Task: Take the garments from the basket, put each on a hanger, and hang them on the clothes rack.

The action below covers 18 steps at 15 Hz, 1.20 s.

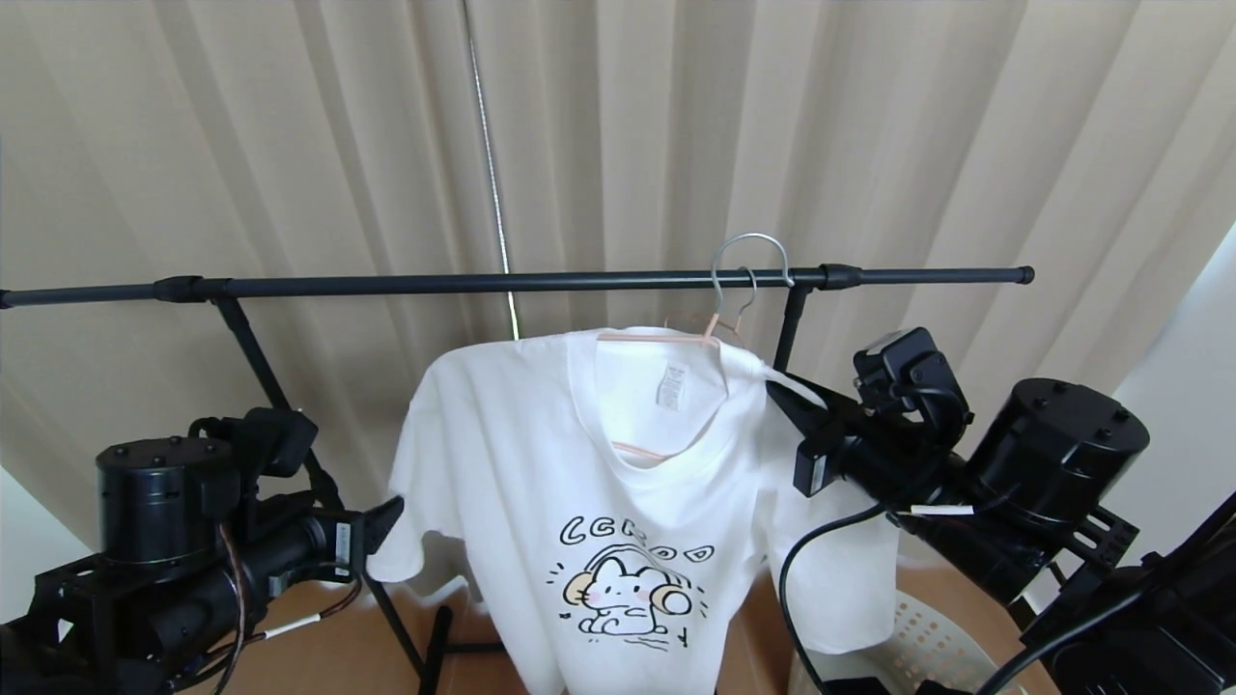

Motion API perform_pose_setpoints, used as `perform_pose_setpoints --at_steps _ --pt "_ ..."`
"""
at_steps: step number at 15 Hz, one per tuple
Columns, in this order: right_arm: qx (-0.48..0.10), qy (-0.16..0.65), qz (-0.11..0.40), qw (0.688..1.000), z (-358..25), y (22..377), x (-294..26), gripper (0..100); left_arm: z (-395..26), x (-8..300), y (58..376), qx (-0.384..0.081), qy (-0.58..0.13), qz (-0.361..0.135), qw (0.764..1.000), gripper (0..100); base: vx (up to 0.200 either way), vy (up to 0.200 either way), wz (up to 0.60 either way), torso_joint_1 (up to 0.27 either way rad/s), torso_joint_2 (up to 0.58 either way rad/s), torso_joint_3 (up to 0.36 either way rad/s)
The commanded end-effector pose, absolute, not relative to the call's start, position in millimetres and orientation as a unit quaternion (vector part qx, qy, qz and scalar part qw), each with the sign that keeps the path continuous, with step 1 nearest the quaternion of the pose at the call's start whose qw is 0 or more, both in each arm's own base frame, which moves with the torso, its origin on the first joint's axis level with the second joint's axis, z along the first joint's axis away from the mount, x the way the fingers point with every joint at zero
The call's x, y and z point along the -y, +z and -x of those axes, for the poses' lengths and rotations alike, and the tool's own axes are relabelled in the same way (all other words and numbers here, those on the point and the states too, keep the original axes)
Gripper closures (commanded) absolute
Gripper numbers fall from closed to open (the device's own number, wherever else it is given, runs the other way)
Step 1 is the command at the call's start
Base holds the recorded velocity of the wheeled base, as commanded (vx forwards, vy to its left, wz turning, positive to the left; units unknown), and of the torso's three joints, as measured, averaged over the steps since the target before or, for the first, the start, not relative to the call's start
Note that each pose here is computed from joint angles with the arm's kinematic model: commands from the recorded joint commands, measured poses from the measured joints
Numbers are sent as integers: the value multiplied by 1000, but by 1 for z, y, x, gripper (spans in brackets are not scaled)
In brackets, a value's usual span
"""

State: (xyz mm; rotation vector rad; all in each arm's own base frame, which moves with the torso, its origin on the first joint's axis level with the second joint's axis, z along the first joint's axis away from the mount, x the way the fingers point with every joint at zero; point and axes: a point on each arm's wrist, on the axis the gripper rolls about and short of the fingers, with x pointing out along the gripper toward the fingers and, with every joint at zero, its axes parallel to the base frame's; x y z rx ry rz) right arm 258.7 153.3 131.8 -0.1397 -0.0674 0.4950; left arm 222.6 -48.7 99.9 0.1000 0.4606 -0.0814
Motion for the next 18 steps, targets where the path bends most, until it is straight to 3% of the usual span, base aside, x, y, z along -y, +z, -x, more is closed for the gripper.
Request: perform_pose_setpoints --at_steps 1,5,11,14,18 --pt "27 246 70 966 -259 128 -154 100 -215 50 114 -198 -58 -50 977 0 0 0 0 0 0 0" --pt "19 277 71 958 -260 122 -152 100 -201 54 160 -124 -115 -98 981 0 0 0 0 0 0 0" --pt "10 278 72 958 -260 118 -151 100 -186 79 271 -130 -274 -110 946 0 0 0 0 0 0 0" --pt "7 282 73 956 -260 116 -152 100 -194 84 284 -141 -315 -163 924 0 0 0 0 0 0 0" --pt "4 285 74 956 -258 115 -152 100 -233 112 266 -154 -361 -257 883 0 0 0 0 0 0 0"
